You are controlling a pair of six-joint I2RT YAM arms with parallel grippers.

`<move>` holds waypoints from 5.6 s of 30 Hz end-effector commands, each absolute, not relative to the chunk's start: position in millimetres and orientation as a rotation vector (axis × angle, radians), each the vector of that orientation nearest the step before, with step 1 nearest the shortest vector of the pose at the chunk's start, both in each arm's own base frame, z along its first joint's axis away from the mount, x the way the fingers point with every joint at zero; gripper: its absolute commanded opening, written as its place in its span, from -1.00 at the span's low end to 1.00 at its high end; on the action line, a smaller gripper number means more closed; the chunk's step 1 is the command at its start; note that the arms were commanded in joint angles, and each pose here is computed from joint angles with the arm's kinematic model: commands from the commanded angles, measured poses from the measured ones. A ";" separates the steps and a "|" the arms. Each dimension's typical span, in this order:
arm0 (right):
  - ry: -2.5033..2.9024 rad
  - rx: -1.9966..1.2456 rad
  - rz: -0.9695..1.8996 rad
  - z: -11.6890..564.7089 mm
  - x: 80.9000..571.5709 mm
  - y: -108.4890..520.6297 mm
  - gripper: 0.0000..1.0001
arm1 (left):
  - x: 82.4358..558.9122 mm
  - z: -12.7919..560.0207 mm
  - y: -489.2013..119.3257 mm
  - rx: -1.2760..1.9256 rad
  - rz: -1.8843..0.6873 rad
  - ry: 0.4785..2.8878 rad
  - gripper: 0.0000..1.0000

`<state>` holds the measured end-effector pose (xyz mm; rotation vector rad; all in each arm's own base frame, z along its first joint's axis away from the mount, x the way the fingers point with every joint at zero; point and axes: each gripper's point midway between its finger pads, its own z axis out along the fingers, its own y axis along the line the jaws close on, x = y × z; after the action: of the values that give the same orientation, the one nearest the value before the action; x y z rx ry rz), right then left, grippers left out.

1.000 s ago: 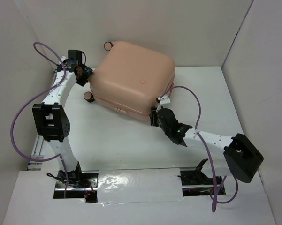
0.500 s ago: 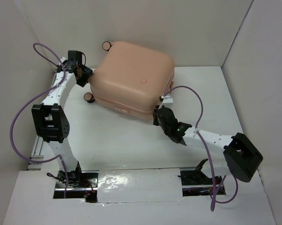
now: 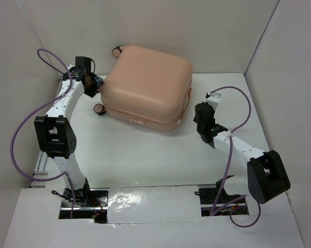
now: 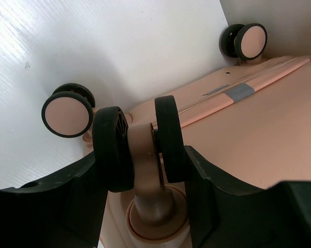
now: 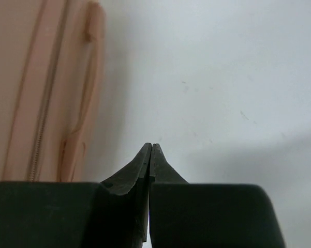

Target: Pack the luggage

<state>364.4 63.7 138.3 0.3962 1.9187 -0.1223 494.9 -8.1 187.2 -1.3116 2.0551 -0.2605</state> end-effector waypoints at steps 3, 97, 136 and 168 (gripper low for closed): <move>1.861 0.019 0.161 176.8 388.8 110.1 -0.96 | 470.3 158.3 7.7 -1.142 -0.065 2.247 -1.00; 1.413 -0.788 0.462 156.8 678.4 51.8 -1.00 | 514.6 94.3 77.6 -0.872 0.281 2.322 -1.00; 0.750 -1.732 0.788 162.1 415.2 331.2 -1.00 | 584.1 86.1 5.9 -0.418 0.230 2.312 -1.00; 1.369 -0.766 0.386 197.7 631.4 279.8 -1.00 | 613.5 74.0 -65.8 -0.121 0.031 2.250 -1.00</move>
<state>593.4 242.1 117.0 -0.9110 1.7132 0.5882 616.4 119.2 229.4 -0.5494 1.8080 0.4795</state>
